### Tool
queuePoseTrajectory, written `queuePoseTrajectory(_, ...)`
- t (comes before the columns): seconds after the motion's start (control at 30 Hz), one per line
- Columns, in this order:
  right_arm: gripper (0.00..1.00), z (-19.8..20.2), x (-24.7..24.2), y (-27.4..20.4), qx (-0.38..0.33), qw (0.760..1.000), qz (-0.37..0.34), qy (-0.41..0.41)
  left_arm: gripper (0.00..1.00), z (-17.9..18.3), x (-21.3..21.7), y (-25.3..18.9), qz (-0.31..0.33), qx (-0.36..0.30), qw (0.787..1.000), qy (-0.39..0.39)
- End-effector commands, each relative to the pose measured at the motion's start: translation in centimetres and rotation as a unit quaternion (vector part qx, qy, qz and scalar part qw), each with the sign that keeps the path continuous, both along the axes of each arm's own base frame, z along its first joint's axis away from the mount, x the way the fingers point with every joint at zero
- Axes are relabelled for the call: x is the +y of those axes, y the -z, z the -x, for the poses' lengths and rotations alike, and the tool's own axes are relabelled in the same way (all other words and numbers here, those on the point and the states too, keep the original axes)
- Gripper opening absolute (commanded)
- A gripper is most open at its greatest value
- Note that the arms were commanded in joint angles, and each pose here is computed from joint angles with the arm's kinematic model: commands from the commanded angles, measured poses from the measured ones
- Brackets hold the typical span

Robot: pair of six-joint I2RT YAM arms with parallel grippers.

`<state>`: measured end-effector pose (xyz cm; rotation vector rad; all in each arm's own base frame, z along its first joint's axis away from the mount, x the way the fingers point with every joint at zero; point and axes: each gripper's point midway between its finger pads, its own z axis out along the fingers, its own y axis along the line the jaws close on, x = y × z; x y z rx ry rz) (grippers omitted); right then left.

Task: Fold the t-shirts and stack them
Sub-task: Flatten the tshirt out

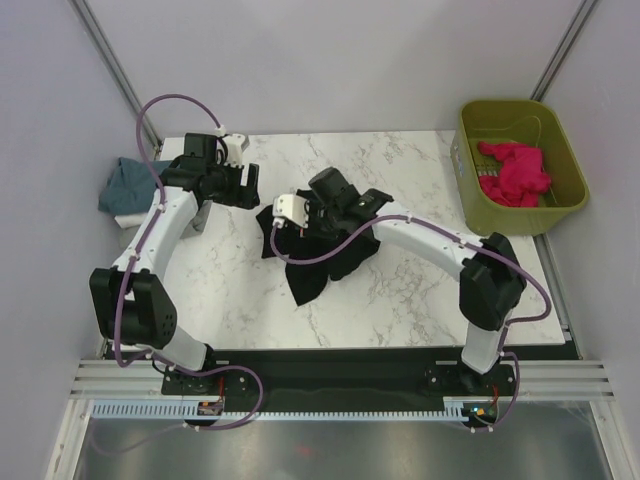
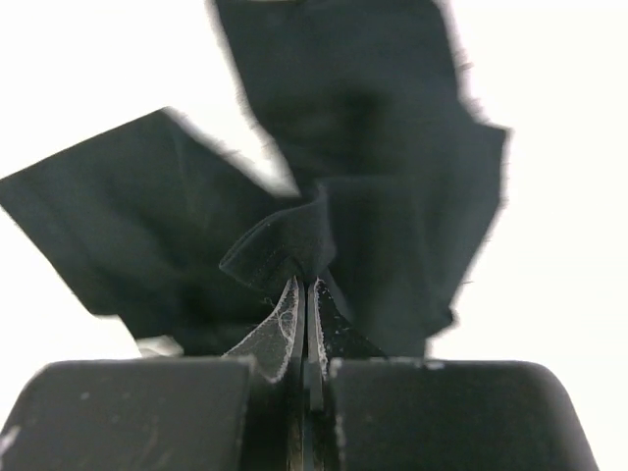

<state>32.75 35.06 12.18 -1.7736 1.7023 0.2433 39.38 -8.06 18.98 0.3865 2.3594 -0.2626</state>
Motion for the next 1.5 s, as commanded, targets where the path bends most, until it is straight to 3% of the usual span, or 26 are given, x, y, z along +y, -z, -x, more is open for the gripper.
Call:
queuePoseTrajectory(0.0, 0.00, -2.4, 0.2, -10.6, -0.099, 0.992, -0.070, 0.014, 0.87, -0.6, -0.3, 0.1, 0.018, -0.003, 1.000, -0.005)
queuePoseTrajectory(0.23, 0.00, -3.0, -1.7, -16.8, -0.154, 0.984, -0.086, 0.038, 0.87, -1.5, -0.5, 4.6, 0.011, 0.054, 0.998, -0.005)
queuePoseTrajectory(0.3, 0.00, -2.9, -2.0, -17.5, -0.160, 0.982, -0.088, 0.041, 0.85, -1.5, -2.3, 6.1, 0.056, 0.086, 0.995, 0.014)
queuePoseTrajectory(0.57, 0.00, -1.3, -3.7, -15.7, -0.136, 0.987, -0.070, 0.048, 0.83, -2.5, -3.3, 10.3, 0.073, 0.159, 0.985, 0.015)
queuePoseTrajectory(0.77, 0.00, -1.1, -3.9, -14.6, -0.127, 0.988, -0.065, 0.052, 0.60, -2.9, -3.6, 11.6, 0.079, 0.175, 0.981, 0.021)
queuePoseTrajectory(1.03, 0.00, -1.5, -4.0, -13.8, -0.126, 0.989, -0.059, 0.059, 0.56, -2.8, -4.3, 13.1, 0.093, 0.200, 0.975, 0.035)
queuePoseTrajectory(1.1, 0.00, -1.7, -4.4, -13.6, -0.125, 0.988, -0.057, 0.066, 0.43, -2.8, -4.7, 13.3, 0.102, 0.205, 0.972, 0.044)
queuePoseTrajectory(1.17, 0.00, -2.1, -4.9, -13.5, -0.124, 0.988, -0.057, 0.075, 0.25, -2.9, -5.0, 13.4, 0.109, 0.212, 0.970, 0.049)
queuePoseTrajectory(1.2, 0.00, -2.1, -5.2, -13.3, -0.121, 0.988, -0.054, 0.080, 0.10, -3.4, -5.1, 12.9, 0.111, 0.206, 0.971, 0.046)
queuePoseTrajectory(1.23, 0.00, -2.2, -5.4, -13.1, -0.120, 0.987, -0.055, 0.087, 0.05, -3.6, -5.1, 12.7, 0.112, 0.204, 0.971, 0.047)
queuePoseTrajectory(1.37, 0.00, -3.8, -8.1, -13.8, -0.140, 0.979, -0.049, 0.139, 0.02, -5.1, -4.4, 8.3, 0.094, 0.144, 0.984, 0.048)
queuePoseTrajectory(1.47, 0.00, -5.7, -10.9, -15.3, -0.182, 0.966, -0.040, 0.180, 0.02, -6.0, -3.0, 1.0, 0.072, 0.045, 0.995, 0.042)
